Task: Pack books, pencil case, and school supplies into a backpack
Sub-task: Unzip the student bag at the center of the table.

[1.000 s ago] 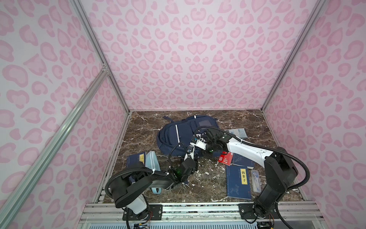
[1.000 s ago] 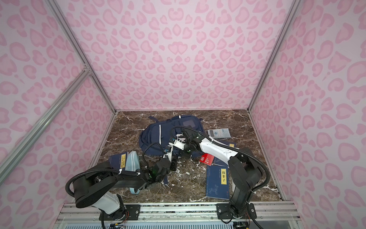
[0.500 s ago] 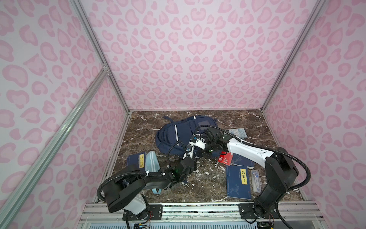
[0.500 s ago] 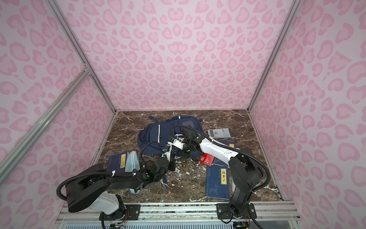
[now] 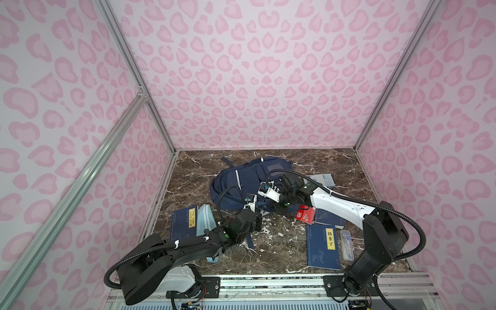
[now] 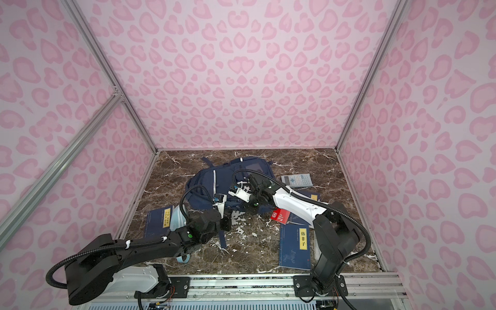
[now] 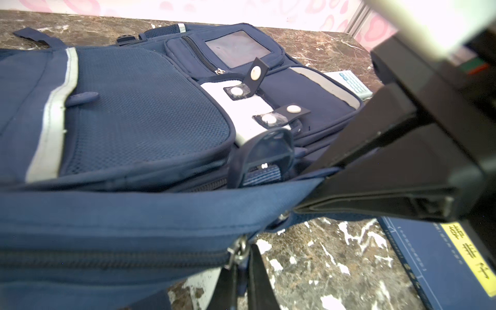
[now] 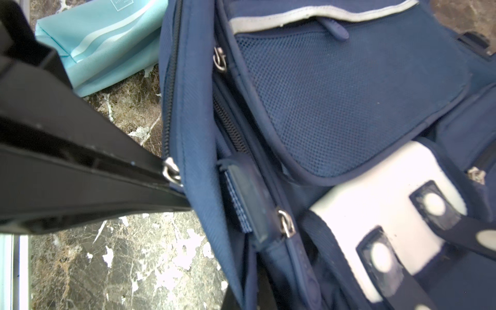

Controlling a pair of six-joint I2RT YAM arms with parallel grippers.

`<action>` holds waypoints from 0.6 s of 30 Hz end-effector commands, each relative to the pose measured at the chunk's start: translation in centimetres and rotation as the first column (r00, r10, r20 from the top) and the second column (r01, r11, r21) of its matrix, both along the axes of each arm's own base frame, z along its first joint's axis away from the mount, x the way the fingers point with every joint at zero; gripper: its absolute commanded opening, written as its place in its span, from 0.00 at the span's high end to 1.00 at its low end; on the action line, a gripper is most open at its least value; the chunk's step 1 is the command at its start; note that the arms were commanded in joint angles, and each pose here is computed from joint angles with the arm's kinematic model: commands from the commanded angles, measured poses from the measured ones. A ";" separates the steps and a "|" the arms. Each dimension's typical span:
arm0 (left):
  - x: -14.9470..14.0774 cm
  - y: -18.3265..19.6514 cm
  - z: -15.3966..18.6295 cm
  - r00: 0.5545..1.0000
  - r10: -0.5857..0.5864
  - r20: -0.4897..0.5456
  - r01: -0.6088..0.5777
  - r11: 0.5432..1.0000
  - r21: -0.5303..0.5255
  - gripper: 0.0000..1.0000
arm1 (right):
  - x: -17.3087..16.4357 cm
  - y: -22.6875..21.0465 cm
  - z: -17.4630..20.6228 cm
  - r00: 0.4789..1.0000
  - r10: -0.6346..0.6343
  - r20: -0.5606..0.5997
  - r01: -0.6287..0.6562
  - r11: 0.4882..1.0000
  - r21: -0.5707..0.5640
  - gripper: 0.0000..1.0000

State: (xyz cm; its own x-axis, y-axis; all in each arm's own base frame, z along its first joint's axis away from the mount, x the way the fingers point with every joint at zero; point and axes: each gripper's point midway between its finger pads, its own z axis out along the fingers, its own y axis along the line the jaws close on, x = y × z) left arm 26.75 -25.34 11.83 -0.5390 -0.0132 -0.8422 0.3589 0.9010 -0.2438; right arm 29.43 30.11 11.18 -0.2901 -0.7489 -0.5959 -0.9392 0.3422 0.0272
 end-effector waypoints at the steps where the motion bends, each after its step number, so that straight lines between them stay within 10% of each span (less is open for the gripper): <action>1: 0.3 2.0 0.2 0.998 0.059 -0.029 -0.059 0.998 0.007 0.96 | 1.1 -2.0 -1.0 0.996 -0.077 0.038 0.080 0.993 -0.090 1.00; 12: -2.0 3.5 -1.4 0.972 -0.042 -0.233 0.030 0.998 -0.055 0.96 | 3.8 -4.6 -1.2 0.965 -0.138 0.223 0.171 0.976 -0.133 0.98; 18: -2.9 1.6 -1.2 0.952 -0.136 -0.275 0.097 0.984 -0.149 0.96 | 0.8 -1.7 0.8 0.916 -0.034 0.400 0.043 0.999 -0.012 0.39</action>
State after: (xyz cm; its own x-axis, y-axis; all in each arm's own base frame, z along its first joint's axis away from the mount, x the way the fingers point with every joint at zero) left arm 24.34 -22.84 10.25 -0.7419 -0.0204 -0.6702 0.3472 0.8435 -0.4099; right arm 29.65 26.89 9.97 -0.1981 -0.7814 -0.5917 -0.8898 0.3966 -0.2257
